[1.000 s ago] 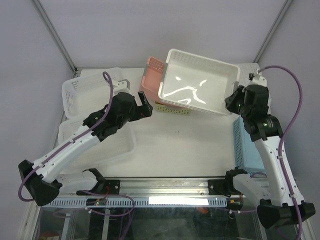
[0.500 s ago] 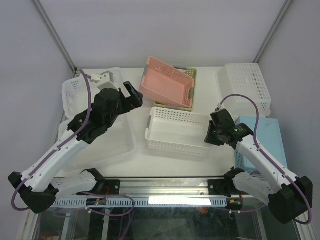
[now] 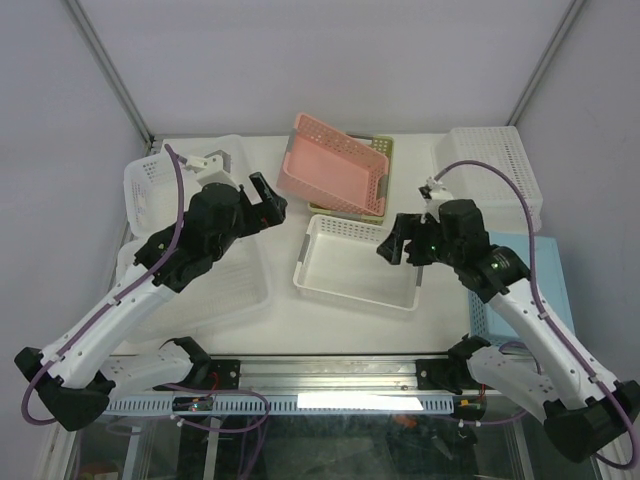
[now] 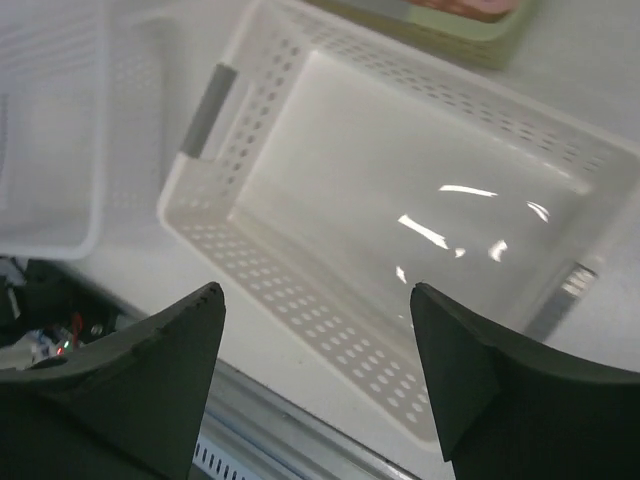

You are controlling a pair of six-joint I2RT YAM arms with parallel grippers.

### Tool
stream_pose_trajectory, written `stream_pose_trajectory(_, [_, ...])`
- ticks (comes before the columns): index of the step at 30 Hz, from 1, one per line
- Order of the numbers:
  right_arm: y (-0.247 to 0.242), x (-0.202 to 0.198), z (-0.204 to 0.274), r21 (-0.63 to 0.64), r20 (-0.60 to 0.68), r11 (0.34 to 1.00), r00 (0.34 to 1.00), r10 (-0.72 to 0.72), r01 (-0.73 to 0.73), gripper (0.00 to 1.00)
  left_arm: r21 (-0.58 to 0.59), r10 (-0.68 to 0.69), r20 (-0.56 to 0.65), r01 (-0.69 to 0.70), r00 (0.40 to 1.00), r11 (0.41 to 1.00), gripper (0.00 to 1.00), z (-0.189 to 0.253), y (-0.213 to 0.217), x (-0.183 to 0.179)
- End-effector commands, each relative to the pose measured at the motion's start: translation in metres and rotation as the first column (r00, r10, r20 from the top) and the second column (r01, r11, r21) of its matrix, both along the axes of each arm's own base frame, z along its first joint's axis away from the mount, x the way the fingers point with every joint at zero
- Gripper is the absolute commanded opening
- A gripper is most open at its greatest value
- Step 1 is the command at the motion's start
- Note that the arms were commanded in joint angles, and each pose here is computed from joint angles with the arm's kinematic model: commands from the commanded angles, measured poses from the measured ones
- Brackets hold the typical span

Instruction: Turn the large container upside down

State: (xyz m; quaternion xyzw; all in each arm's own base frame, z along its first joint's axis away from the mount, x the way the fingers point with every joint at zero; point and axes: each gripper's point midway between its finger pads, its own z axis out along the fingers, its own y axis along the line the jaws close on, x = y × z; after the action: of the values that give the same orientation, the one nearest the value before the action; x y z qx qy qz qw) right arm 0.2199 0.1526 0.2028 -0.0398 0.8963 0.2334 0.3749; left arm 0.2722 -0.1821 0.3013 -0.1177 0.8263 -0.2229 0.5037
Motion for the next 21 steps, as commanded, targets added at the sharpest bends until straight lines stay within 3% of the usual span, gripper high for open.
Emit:
stream_pose_trajectory(1, [0.072,-0.023,0.013,0.124,0.057,0.915,0.923,0.380,-0.385,0.78,-0.020,-0.035,0.056,0.036,0.998,0.999,0.99,0.019,-0.001,-0.003])
stream_pose_trajectory(5, [0.095,-0.045,-0.032,0.001,-0.052,0.872,0.871,0.489,-0.490,0.80,-0.038,-0.041,0.057,0.044,0.997,0.998,0.99,0.021,-0.005,-0.003])
stream_pose_trajectory(8, [0.110,-0.061,-0.056,-0.003,-0.140,0.844,0.836,0.531,-0.537,0.82,-0.050,-0.056,0.055,0.059,0.997,0.997,0.99,0.021,-0.011,-0.001])
stream_pose_trajectory(14, [0.110,-0.061,-0.087,-0.130,-0.185,0.850,0.855,0.485,-0.510,0.80,-0.043,-0.080,0.034,0.081,0.996,0.996,0.99,0.012,-0.016,-0.001])
stream_pose_trajectory(21, [0.116,-0.078,-0.109,-0.136,-0.257,0.836,0.834,0.488,-0.531,0.48,-0.046,-0.087,0.028,0.088,0.996,0.995,0.99,0.008,-0.017,-0.003])
